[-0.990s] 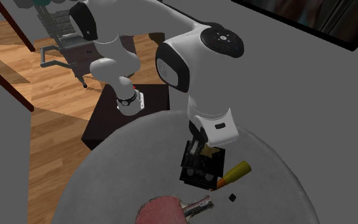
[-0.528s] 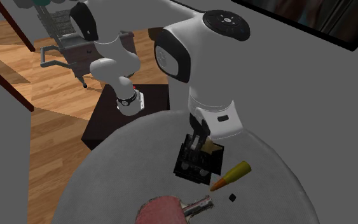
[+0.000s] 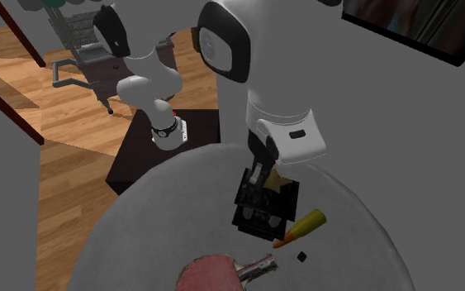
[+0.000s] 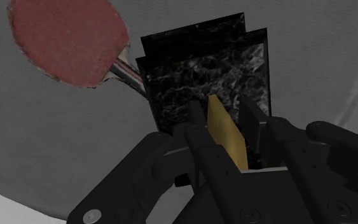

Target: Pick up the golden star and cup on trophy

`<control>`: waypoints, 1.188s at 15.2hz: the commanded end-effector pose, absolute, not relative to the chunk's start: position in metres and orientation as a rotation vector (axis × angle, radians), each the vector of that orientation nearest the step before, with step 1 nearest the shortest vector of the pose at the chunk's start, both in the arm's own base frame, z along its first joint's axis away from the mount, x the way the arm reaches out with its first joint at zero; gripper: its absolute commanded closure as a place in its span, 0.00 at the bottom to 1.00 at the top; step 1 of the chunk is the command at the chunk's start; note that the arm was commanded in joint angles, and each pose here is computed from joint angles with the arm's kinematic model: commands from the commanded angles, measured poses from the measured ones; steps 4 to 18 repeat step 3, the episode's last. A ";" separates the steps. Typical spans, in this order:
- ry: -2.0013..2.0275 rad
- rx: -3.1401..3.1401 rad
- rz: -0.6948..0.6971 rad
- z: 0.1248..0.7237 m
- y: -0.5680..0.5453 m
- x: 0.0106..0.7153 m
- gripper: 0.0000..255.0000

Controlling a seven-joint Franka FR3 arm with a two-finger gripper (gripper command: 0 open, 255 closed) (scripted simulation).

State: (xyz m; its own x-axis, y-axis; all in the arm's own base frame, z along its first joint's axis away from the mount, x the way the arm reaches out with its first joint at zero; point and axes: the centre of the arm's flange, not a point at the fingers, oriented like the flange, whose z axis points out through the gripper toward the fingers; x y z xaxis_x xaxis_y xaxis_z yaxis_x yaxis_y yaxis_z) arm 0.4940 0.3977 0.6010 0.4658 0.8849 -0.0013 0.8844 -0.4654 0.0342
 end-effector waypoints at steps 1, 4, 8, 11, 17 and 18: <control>1.608 2.664 0.029 0.612 0.397 0.494 1.00; 1.608 2.664 0.029 0.613 0.397 0.493 1.00; 1.608 2.664 0.029 0.613 0.397 0.493 1.00; 1.608 2.664 0.029 0.613 0.397 0.493 1.00; 1.608 2.664 0.029 0.613 0.397 0.493 1.00; 1.608 2.664 0.029 0.613 0.397 0.493 1.00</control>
